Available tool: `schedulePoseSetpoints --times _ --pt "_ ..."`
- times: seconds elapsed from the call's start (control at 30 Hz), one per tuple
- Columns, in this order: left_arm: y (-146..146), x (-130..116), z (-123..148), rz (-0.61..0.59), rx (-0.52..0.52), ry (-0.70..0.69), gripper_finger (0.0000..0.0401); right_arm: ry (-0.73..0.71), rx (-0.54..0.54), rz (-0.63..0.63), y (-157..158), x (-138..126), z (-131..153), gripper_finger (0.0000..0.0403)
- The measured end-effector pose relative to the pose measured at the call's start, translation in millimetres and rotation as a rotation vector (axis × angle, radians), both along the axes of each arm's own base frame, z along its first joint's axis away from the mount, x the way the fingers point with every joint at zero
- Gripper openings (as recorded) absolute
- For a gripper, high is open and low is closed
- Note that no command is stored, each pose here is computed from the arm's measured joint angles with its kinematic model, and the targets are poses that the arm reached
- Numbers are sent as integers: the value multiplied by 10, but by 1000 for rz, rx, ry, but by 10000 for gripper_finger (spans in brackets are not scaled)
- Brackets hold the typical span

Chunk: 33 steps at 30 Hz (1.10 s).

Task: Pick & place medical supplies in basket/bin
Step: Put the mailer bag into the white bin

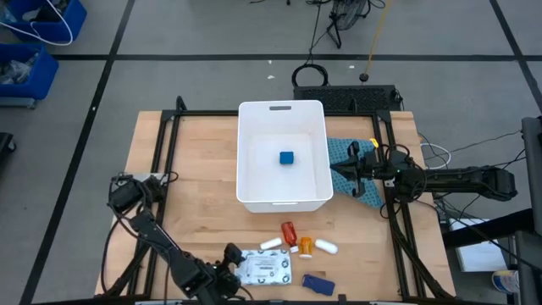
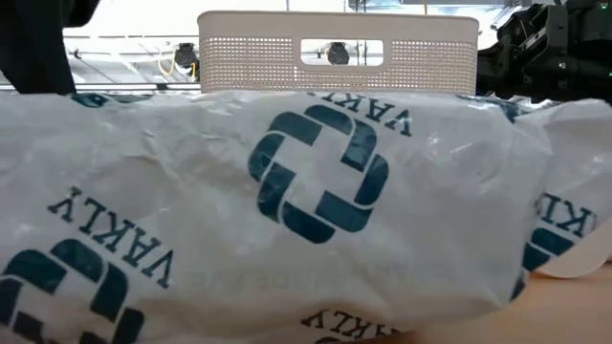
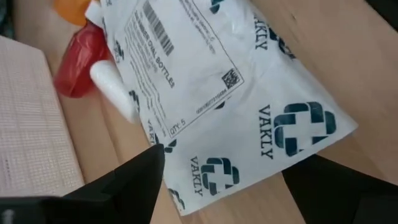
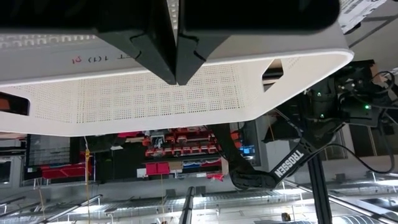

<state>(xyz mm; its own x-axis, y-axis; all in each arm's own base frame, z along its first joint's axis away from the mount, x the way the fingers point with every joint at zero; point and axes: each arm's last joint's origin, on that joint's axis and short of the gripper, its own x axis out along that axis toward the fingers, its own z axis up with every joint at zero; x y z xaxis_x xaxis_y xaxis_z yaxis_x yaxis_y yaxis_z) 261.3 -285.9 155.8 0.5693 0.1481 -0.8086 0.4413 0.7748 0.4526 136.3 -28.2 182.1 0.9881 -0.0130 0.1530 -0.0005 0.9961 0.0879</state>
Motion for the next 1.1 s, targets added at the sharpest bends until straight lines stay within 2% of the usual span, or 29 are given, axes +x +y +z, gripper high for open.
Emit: schedulePoseSetpoints --times 0.17,0.43,0.57,0.7,1.1 --pt "-6 19 0 -6 -38 16 226 0 -7 -1 0 0 0 0" --pt "-12 9 13 9 -75 40 20 1 -7 -1 0 0 -1 0" --pt "-8 -27 101 23 -52 48 6 1 -1 0 0 0 -1 0" --pt "51 -142 372 59 -21 5 3 1 0 0 0 0 -1 0" --pt "382 -715 1551 138 -110 -414 1 -1 -1 1 0 0 1 0"
